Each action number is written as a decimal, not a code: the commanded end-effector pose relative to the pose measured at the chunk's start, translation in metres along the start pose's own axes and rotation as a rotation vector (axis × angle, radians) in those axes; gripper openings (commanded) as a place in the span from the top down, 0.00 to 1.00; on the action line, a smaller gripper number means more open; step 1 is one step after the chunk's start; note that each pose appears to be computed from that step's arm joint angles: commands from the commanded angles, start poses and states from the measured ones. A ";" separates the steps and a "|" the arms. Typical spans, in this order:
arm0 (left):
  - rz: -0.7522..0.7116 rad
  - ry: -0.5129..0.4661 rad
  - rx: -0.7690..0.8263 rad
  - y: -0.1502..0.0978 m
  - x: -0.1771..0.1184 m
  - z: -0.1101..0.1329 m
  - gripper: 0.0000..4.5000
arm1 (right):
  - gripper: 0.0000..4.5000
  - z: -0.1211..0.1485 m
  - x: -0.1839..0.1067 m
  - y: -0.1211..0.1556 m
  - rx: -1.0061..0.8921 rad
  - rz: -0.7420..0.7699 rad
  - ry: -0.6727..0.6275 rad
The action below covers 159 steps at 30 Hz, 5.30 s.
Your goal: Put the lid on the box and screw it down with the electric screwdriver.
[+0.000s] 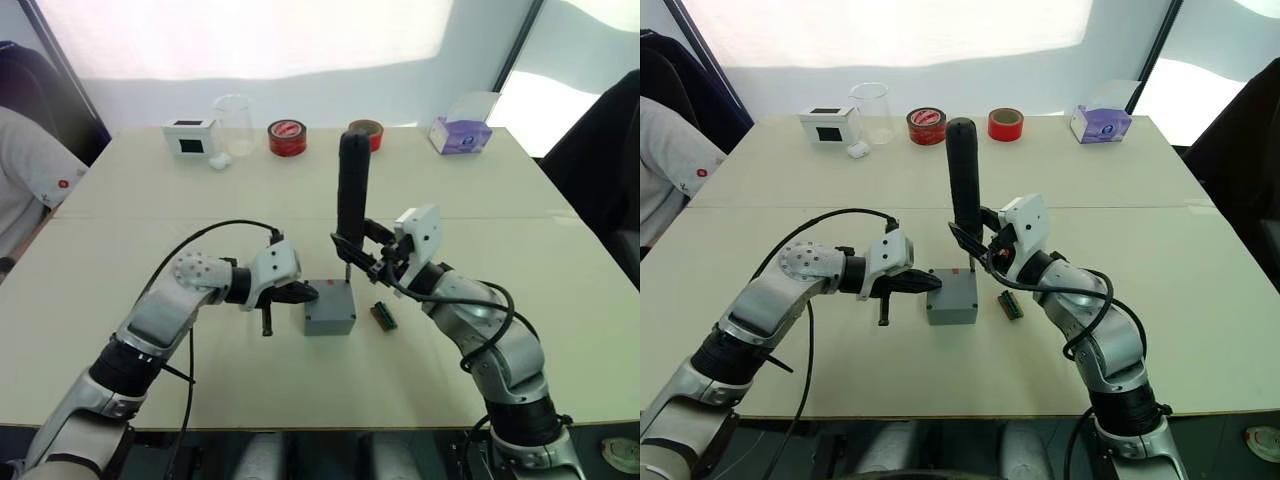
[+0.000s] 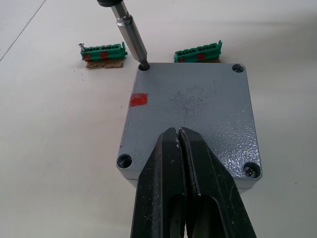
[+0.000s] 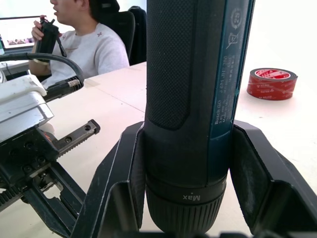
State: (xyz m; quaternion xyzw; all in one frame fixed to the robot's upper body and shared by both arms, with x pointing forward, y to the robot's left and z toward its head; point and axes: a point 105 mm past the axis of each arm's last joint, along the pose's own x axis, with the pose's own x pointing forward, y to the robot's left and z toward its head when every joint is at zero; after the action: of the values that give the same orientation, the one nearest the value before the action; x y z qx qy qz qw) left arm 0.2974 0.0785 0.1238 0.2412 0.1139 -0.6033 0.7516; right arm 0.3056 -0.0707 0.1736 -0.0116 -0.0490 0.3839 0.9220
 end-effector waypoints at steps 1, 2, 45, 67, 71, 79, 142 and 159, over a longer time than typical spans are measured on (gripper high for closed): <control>-0.012 0.049 -0.004 -0.004 0.001 -0.011 1.00 | 0.61 -0.056 -0.008 0.004 0.121 0.001 0.215; -0.012 0.052 -0.003 -0.004 0.001 -0.012 1.00 | 0.61 -0.055 -0.008 0.005 0.121 0.004 0.210; -0.017 0.088 -0.017 -0.011 -0.001 -0.022 1.00 | 0.61 -0.074 -0.018 0.006 0.131 0.009 0.295; 0.096 -0.287 -0.100 0.005 -0.017 0.036 1.00 | 0.61 0.166 -0.024 -0.050 0.303 0.175 -0.057; 0.167 -0.395 -0.115 0.013 -0.033 0.053 1.00 | 0.61 0.161 -0.036 -0.085 0.349 0.025 0.055; -0.062 -0.313 -0.148 -0.021 -0.051 0.057 1.00 | 0.61 0.052 -0.109 -0.146 0.544 -0.363 0.649; 0.012 -0.101 -0.132 -0.016 -0.029 0.010 1.00 | 0.01 -0.016 -0.061 0.019 -0.067 0.478 0.654; 0.121 -0.040 -0.100 0.001 -0.013 -0.010 1.00 | 0.01 -0.034 -0.058 0.028 0.051 0.432 0.715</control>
State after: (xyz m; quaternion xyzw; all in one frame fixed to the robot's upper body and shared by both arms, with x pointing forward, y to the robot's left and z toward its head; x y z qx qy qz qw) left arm 0.2878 0.1006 0.1138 0.1795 0.1427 -0.5626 0.7943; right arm 0.2457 -0.0951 0.1339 -0.1457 0.2846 0.5492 0.7721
